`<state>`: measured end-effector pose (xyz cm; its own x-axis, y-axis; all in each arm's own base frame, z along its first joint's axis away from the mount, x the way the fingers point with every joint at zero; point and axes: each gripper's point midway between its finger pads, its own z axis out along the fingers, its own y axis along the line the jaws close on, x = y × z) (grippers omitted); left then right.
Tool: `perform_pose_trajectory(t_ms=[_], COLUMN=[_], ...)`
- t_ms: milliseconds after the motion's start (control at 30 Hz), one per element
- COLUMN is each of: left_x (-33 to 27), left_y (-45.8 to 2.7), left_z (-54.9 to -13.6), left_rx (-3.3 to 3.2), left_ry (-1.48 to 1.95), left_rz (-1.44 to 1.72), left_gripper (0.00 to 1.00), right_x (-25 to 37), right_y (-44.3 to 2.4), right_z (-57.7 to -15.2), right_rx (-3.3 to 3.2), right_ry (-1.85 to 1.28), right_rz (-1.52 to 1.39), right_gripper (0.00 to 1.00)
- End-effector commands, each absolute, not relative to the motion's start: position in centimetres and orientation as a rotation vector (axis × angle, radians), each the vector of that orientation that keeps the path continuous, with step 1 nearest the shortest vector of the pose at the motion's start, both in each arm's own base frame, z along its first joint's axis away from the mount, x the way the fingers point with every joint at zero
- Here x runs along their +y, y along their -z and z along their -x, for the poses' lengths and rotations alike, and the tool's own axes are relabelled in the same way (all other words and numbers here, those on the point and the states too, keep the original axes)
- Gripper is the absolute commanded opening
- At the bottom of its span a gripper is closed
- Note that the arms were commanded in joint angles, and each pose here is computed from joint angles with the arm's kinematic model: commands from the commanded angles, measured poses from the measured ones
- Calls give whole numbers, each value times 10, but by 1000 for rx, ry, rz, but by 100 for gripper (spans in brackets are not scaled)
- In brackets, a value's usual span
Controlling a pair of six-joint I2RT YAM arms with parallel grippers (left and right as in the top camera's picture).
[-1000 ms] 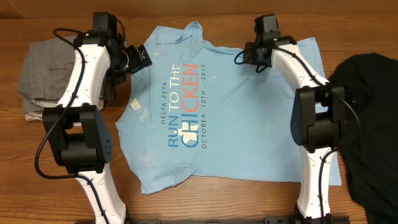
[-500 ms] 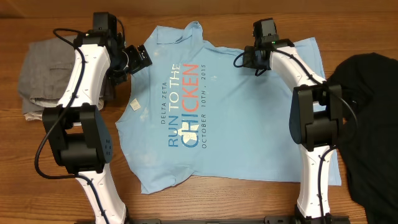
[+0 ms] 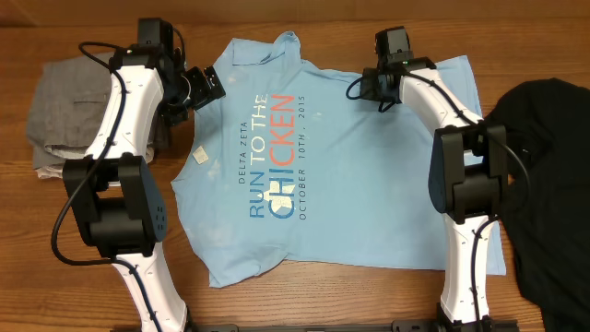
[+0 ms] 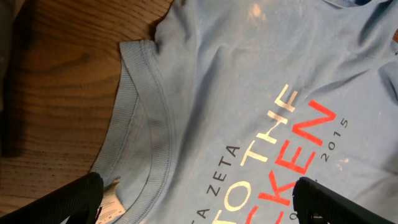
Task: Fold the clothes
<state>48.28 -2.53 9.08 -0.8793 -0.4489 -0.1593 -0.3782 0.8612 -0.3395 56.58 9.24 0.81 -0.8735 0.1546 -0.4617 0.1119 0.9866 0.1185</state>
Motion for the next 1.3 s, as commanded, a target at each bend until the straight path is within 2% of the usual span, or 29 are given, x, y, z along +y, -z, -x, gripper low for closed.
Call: perform_pose_trajectory(t_ms=[0, 167, 267, 400, 467, 500, 533, 667, 700, 767, 900, 1033, 1100, 1267], left_x=[-28, -28, -28, -28, -28, -28, -28, -28, -28, -28, -28, -28, -28, -28], left_y=[-85, -85, -85, -85, -85, -85, -85, -85, -85, -85, -85, -85, -85, -85], left_z=[-481, -481, -481, -481, -481, -481, -481, -481, -481, -481, -481, -481, -481, -481], left_rx=[2820, 2820, 2820, 2820, 2820, 2820, 2820, 2820, 2820, 2820, 2820, 2820, 2820, 2820], left_ry=[448, 448, 448, 448, 448, 448, 448, 448, 448, 448, 448, 448, 448, 448], left_rz=[611, 611, 611, 611, 611, 611, 611, 611, 611, 611, 611, 611, 611, 611], left_gripper=[100, 100, 100, 100, 100, 100, 100, 100, 100, 100, 100, 100, 100, 100], right_x=[87, 90, 92, 95, 97, 98, 96, 88, 85, 77, 53, 25, 12, -6], right_y=[-1, 22, 34, 23, 10, 5, -5, -27, -39, -64, -114, -162, -187, -250], right_z=[-572, -586, -600, -621, -634, -639, -647, -659, -662, -663, -657, -630, -611, -561], right_rx=[2621, 2578, 2526, 2421, 2349, 2321, 2270, 2205, 2192, 2173, 2149, 2184, 2207, 2225], right_ry=[-99, -112, -127, -155, -174, -180, -190, -198, -196, -193, -178, -151, -135, -115], right_rz=[-207, -205, -202, -197, -194, -193, -197, -208, -211, -223, -258, -305, -329, -364], right_gripper=[4, 5, 13, 15, 18, 22, 32, 47, 54, 62, 82, 91, 100, 100])
